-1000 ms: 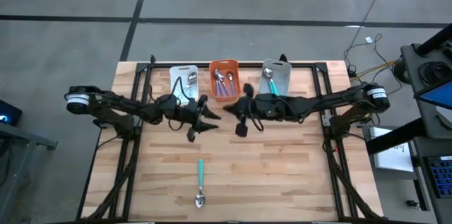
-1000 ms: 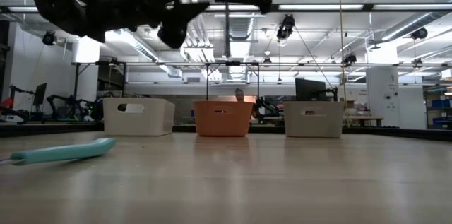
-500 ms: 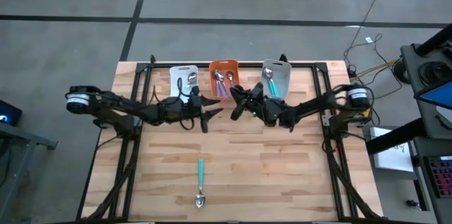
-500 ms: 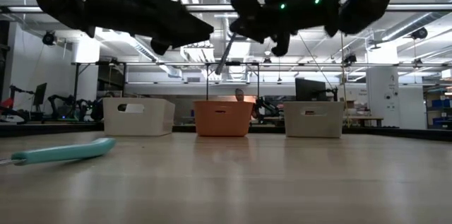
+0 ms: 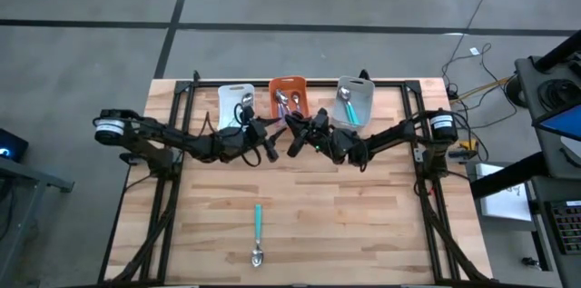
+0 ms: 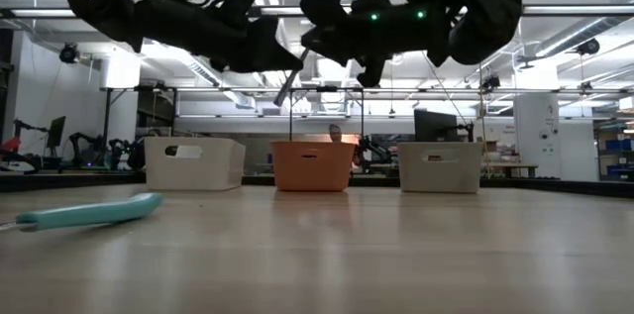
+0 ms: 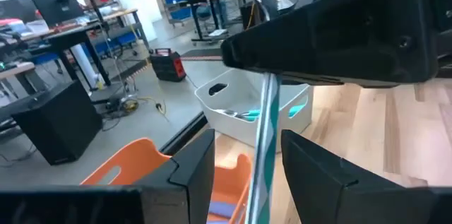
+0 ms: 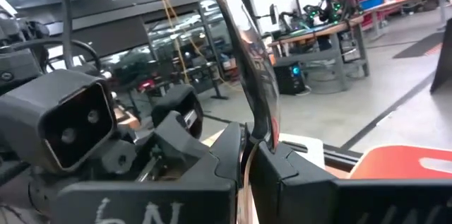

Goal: Sort silverware by color (type)
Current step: Put the blue patterned spoon into the white bin

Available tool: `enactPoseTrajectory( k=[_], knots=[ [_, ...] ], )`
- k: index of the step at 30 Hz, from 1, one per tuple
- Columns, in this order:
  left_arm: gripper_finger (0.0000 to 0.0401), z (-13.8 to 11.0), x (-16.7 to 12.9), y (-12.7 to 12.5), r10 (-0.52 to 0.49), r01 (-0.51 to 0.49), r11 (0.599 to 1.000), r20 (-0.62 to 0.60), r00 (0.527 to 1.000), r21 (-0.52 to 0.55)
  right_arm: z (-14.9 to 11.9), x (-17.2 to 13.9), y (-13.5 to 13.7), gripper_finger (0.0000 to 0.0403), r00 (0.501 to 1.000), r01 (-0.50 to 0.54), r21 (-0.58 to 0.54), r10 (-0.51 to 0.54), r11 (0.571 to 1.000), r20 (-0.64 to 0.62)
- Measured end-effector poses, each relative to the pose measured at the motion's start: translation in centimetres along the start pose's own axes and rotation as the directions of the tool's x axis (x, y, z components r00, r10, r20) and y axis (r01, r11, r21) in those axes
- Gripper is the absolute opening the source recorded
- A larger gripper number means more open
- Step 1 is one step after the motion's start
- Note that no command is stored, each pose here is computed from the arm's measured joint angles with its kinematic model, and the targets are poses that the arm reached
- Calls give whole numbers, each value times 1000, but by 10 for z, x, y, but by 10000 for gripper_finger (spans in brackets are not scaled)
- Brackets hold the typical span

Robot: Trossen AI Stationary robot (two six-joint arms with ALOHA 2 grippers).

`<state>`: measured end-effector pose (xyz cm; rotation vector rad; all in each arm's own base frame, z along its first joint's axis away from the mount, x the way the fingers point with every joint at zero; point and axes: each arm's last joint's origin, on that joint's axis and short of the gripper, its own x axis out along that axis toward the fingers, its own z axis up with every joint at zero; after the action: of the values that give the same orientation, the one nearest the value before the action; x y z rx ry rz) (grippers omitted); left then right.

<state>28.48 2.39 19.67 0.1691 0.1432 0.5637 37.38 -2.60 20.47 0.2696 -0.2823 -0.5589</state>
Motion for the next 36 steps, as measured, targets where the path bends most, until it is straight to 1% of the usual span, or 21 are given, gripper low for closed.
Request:
enactPoseTrajectory(
  k=[5,9,12,16,17,23,26,32,36],
  knots=[
    [137,0,0,0,-1,1,1000,-4,1000,11,3,3,2,9,1000,-12,16,11,1000,11],
    [115,0,0,-1,-4,4,1000,-4,1000,11,4,4,3,9,1000,-13,18,12,1000,12],
    [87,0,-1,-1,-5,5,1000,-4,1000,13,4,4,3,9,1000,-10,19,10,1000,12],
    [25,-1,-1,-1,-8,8,1000,-9,1000,-11,4,4,2,9,1000,-8,17,8,1000,9],
    [15,-1,-1,-1,-8,8,1000,-10,1000,-27,4,4,2,9,1000,-9,18,9,1000,9],
    [8,-1,-1,-1,-14,13,991,-9,1000,-134,4,4,2,10,1000,-9,16,9,1000,9],
    [6,-1,-1,-2,-16,13,984,-15,1000,-175,4,5,1,21,1000,-5,3,5,1000,9],
    [4,-3,-1,-1,-8,-2,971,-41,999,-239,9,6,-1,70,1000,13,-20,-13,1000,-12],
    [4,0,-4,3,-6,-11,964,-62,998,-267,20,7,-4,107,999,32,-46,-34,998,-42]
  ],
)
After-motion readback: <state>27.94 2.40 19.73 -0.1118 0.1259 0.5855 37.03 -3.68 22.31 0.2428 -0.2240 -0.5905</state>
